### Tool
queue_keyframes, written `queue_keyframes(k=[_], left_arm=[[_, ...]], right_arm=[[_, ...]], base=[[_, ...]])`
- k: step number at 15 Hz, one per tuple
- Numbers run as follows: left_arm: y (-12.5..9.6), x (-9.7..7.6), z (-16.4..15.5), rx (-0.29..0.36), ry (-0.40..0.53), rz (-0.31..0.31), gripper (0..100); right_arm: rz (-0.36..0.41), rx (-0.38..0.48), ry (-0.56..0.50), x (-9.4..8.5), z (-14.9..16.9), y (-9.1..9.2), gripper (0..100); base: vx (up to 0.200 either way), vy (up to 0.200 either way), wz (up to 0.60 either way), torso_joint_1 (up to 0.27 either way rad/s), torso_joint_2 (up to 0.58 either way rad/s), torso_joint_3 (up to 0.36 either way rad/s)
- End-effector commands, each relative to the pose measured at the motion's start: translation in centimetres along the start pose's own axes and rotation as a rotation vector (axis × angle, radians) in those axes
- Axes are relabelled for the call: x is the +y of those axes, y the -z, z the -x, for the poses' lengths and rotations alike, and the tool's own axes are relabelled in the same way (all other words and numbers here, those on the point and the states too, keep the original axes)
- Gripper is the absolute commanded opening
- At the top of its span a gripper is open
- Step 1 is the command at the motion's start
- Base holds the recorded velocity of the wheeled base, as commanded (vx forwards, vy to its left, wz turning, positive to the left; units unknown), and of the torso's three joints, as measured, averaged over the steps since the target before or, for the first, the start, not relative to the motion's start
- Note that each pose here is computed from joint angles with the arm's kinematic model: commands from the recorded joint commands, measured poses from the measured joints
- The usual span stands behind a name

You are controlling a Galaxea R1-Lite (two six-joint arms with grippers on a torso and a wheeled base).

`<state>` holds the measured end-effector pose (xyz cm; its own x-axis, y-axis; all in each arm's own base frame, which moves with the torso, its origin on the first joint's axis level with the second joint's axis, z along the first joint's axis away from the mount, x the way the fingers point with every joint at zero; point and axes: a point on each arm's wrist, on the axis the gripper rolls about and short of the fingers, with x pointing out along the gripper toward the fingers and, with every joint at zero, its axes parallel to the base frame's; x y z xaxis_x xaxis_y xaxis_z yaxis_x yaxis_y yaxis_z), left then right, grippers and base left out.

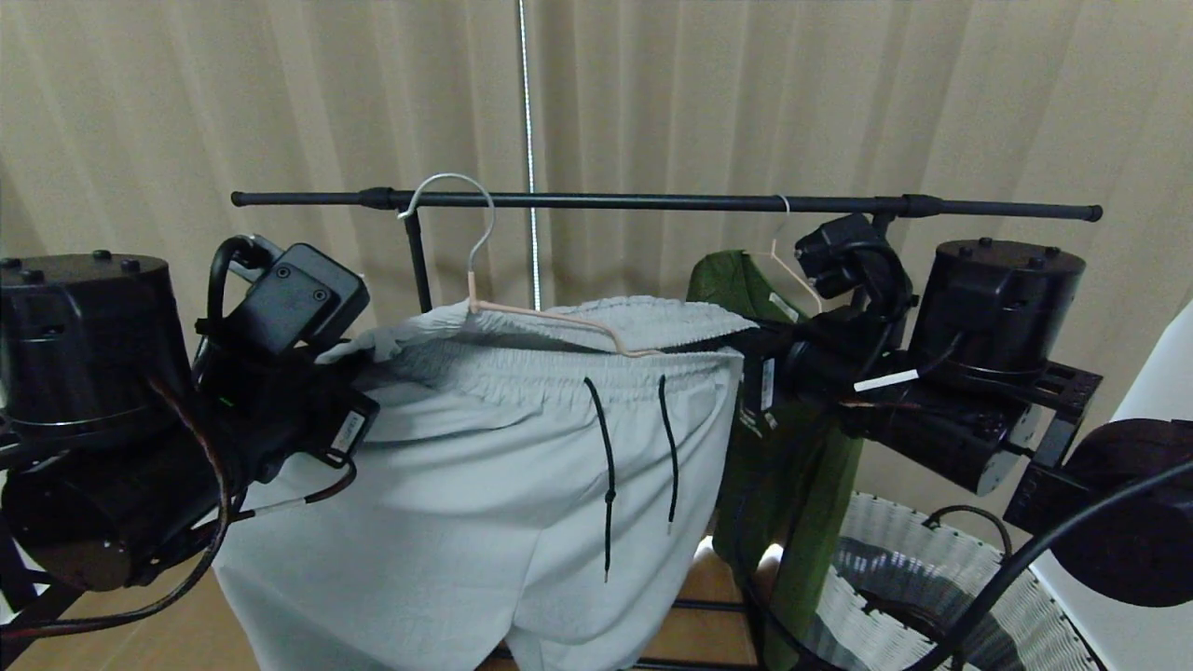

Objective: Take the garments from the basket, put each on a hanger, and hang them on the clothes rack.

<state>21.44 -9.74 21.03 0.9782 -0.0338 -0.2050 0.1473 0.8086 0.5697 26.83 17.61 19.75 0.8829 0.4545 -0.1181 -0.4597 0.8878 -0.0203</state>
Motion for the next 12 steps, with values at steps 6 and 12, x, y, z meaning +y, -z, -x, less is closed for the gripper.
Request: queue_keyframes(k=[6, 12], left_arm=[[-0.1, -0.1, 0.0, 0.008, -0.015, 0.051, 0], [0.0, -0.6, -0.4, 0.017, 0.001, 0.139, 0]], right_arm=[[0.072, 0.028, -0.128, 3.7, 1.8, 0.5, 100], [0.146, 0.027, -0.125, 3.4, 2.8, 0.8, 100]], base=[[0.000, 0.000, 0.00, 0.000, 0.00, 0.000], [0.000, 0.000, 0.00, 0.000, 0.00, 0.000]])
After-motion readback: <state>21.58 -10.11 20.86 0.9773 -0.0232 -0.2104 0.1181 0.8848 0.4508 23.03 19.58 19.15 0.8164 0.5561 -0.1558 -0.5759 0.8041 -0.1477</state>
